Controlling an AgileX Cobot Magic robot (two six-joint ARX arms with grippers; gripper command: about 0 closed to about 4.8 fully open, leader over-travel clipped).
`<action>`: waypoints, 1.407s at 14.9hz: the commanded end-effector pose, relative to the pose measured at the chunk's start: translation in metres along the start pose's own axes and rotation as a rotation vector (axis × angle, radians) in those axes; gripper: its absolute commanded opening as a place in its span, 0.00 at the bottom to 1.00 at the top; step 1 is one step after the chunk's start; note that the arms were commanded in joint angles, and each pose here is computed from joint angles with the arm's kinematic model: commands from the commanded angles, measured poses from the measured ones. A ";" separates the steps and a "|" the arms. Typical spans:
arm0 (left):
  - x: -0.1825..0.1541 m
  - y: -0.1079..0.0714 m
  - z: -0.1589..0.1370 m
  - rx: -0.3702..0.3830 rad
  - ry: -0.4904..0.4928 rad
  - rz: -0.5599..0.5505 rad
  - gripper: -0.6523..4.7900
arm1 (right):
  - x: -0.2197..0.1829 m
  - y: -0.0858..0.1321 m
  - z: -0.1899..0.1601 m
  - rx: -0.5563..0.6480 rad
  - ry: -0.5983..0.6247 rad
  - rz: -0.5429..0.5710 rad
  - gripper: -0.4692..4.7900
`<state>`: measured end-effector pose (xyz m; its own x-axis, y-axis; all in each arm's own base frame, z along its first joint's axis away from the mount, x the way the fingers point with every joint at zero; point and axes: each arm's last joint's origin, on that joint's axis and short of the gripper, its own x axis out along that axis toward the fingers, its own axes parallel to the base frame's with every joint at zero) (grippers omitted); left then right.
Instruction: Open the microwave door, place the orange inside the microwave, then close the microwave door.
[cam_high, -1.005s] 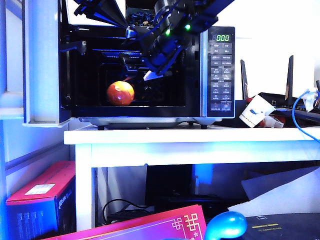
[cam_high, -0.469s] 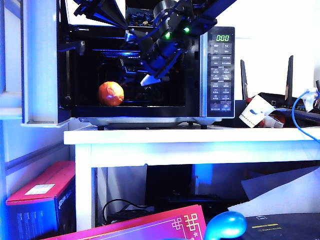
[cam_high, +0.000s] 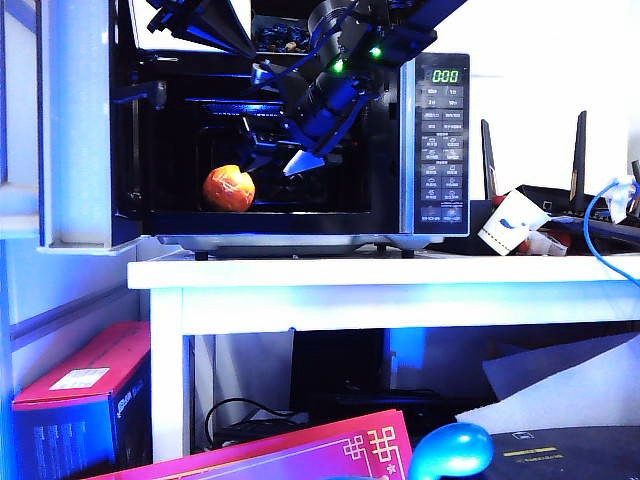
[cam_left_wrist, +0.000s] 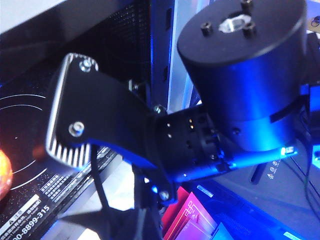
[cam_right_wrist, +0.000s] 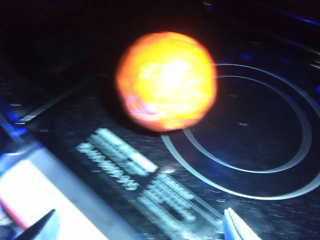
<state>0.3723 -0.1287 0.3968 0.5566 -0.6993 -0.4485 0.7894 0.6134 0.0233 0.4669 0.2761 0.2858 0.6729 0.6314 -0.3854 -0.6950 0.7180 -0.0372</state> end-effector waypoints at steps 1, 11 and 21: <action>-0.003 -0.002 0.003 0.015 -0.012 -0.001 0.11 | -0.009 0.002 0.004 0.016 0.035 0.019 0.89; -0.041 -0.018 0.022 0.055 -0.068 0.055 0.11 | -0.073 0.010 0.040 0.028 0.133 0.004 0.79; -0.158 -0.077 0.025 -0.005 0.075 0.390 0.11 | -0.170 0.023 0.102 -0.009 -0.046 -0.019 0.08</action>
<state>0.2392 -0.0781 0.4870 0.7905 -0.4213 -0.4446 0.5441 0.8163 0.1940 0.3717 0.2199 0.4307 0.6872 0.6217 -0.3759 -0.6838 0.7282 -0.0457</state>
